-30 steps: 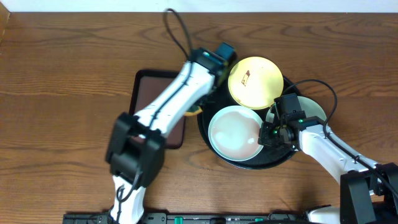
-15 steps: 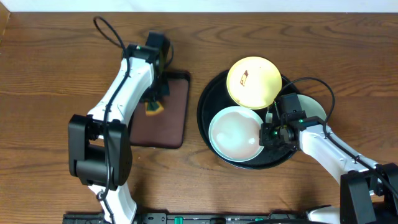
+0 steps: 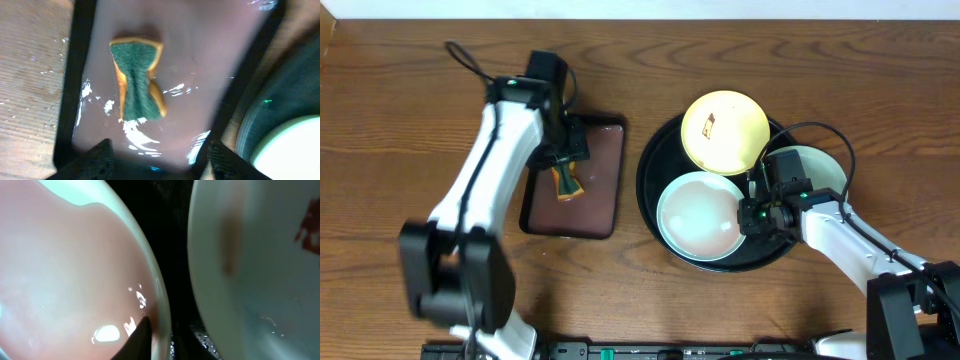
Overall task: Clean dirty plates on tray and stack at the side
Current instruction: 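Return the sponge to the small dark tray with the left gripper, then lift the green plate with the right gripper and tilt it over the small tray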
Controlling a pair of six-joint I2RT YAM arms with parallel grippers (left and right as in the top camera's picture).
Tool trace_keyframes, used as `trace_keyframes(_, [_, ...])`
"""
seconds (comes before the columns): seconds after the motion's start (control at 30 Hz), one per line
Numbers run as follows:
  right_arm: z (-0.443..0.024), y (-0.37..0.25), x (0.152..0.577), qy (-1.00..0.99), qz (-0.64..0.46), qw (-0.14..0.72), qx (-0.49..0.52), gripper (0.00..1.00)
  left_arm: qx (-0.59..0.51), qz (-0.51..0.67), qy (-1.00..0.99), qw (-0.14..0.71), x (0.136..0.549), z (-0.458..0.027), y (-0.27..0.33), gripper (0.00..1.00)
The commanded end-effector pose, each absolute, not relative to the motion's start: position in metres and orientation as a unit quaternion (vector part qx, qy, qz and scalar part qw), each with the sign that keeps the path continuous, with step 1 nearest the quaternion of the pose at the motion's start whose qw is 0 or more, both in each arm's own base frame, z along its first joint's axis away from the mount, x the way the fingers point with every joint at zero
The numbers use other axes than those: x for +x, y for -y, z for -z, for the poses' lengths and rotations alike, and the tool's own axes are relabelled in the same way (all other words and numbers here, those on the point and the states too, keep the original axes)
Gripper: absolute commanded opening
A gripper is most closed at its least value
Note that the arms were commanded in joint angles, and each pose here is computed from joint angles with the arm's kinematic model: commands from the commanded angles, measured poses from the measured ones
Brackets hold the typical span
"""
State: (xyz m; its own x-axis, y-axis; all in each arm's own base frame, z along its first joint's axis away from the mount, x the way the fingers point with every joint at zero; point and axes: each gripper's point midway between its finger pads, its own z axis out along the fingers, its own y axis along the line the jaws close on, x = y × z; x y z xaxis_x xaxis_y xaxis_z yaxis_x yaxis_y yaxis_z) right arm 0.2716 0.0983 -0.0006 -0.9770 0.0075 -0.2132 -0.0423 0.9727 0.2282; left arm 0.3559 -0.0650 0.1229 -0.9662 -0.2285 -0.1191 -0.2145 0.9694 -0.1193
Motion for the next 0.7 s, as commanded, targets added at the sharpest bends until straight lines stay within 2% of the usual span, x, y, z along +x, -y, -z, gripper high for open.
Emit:
trace_keyframes(0.0, [0.019,-0.08,0.265,-0.993,-0.07,0.098,-0.004,0.05,-0.1,0.1,-0.978,0.151,0.354,-0.191,0.072,0.71])
trace_keyframes(0.03, [0.018,-0.083,0.266,-0.992,-0.079,0.098,0.005,0.01,-0.099,0.103,-0.976,0.164,0.351,-0.201,0.072,0.72])
trace_keyframes(0.17, [0.014,-0.097,0.269,-0.987,-0.121,0.1,0.015,0.01,-0.096,0.112,-0.968,0.202,0.338,-0.231,0.07,0.82])
trace_keyframes(0.47, [-0.018,-0.101,0.281,-0.986,-0.126,0.113,0.005,0.01,-0.093,0.119,-0.961,0.23,0.33,-0.25,0.069,0.83])
trace_keyframes(0.67, [-0.066,-0.106,0.305,-0.973,-0.135,0.186,-0.021,0.01,-0.094,0.119,-0.962,0.229,0.33,-0.25,0.069,0.84])
